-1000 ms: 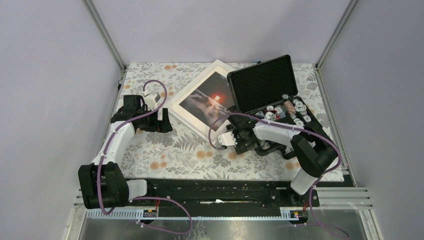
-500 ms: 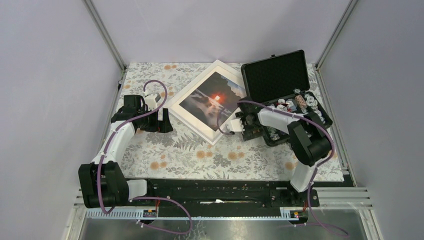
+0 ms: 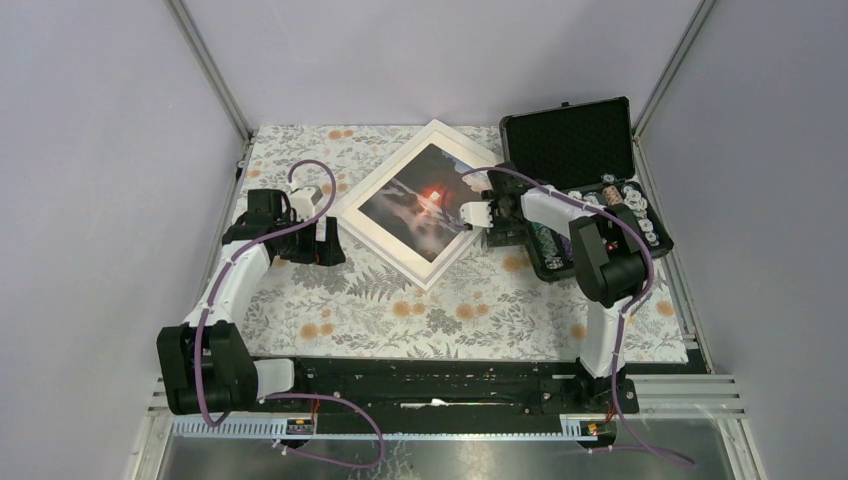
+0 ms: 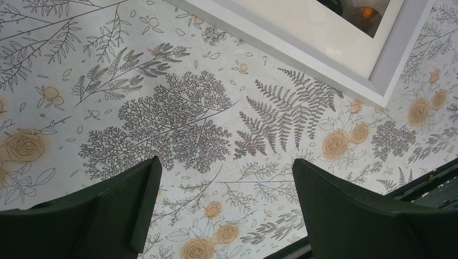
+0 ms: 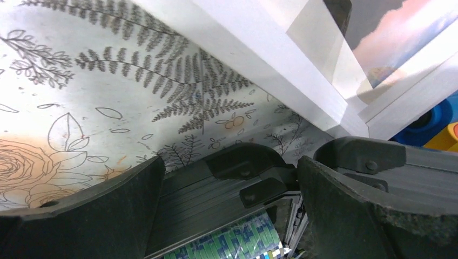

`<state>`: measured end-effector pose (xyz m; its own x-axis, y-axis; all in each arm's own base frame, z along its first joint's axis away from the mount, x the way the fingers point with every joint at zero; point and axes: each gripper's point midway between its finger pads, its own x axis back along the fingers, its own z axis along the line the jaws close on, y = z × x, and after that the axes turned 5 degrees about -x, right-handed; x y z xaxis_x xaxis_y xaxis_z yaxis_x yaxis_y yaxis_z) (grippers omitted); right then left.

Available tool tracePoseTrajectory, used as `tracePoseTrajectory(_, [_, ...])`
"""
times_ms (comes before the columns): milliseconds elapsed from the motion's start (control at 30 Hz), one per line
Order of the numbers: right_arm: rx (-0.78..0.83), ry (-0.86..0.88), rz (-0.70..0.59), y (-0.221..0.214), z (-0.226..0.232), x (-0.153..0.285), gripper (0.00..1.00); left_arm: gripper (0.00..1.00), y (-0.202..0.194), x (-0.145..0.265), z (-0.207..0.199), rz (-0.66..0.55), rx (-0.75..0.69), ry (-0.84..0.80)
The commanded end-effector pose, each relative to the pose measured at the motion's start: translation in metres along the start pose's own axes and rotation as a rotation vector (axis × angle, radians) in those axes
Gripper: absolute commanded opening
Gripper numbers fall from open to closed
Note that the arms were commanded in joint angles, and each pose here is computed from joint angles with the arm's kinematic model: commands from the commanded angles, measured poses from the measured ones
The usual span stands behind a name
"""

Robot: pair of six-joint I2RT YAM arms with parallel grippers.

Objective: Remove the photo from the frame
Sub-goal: Move the distractor to the center of the board, then turn over the photo frame at the center of the board.

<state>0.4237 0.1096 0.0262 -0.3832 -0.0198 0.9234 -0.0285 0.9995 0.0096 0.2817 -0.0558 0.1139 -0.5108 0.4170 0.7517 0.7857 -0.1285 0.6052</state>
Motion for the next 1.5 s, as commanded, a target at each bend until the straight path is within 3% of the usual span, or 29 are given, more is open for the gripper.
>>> tracePoseTrajectory(0, [-0.164,-0.071,-0.036,-0.008,-0.032,0.017,1.00,0.99,0.032,0.003,0.008,-0.059,-0.093,0.013])
tracePoseTrajectory(267, [-0.573,-0.046,-0.356,0.049,-0.050,0.085,1.00,0.99,0.097,-0.035,0.046,-0.013,-0.297,0.111])
tracePoseTrajectory(467, [-0.818,0.034,-0.533,0.077,-0.041,0.131,1.00,0.99,0.152,-0.083,0.062,0.001,-0.342,0.095])
tracePoseTrajectory(633, [-0.968,0.121,-0.644,0.093,-0.025,0.163,1.00,0.96,0.176,-0.119,0.072,0.001,-0.337,0.093])
tracePoseTrajectory(867, [-1.122,0.151,-0.720,0.097,-0.010,0.184,1.00,0.77,0.185,-0.163,0.073,0.007,-0.285,0.032])
tracePoseTrajectory(1067, [-1.202,0.131,-0.697,0.090,-0.004,0.182,1.00,0.60,0.172,-0.191,0.088,0.058,-0.290,0.060])
tracePoseTrajectory(1200, [-1.250,0.083,-0.690,0.085,-0.012,0.182,1.00,0.37,0.152,-0.191,0.095,0.109,-0.313,0.086])
tracePoseTrajectory(1467, [-1.314,0.108,-0.725,0.092,-0.015,0.180,1.00,0.15,0.077,-0.155,0.110,0.217,-0.265,0.168])
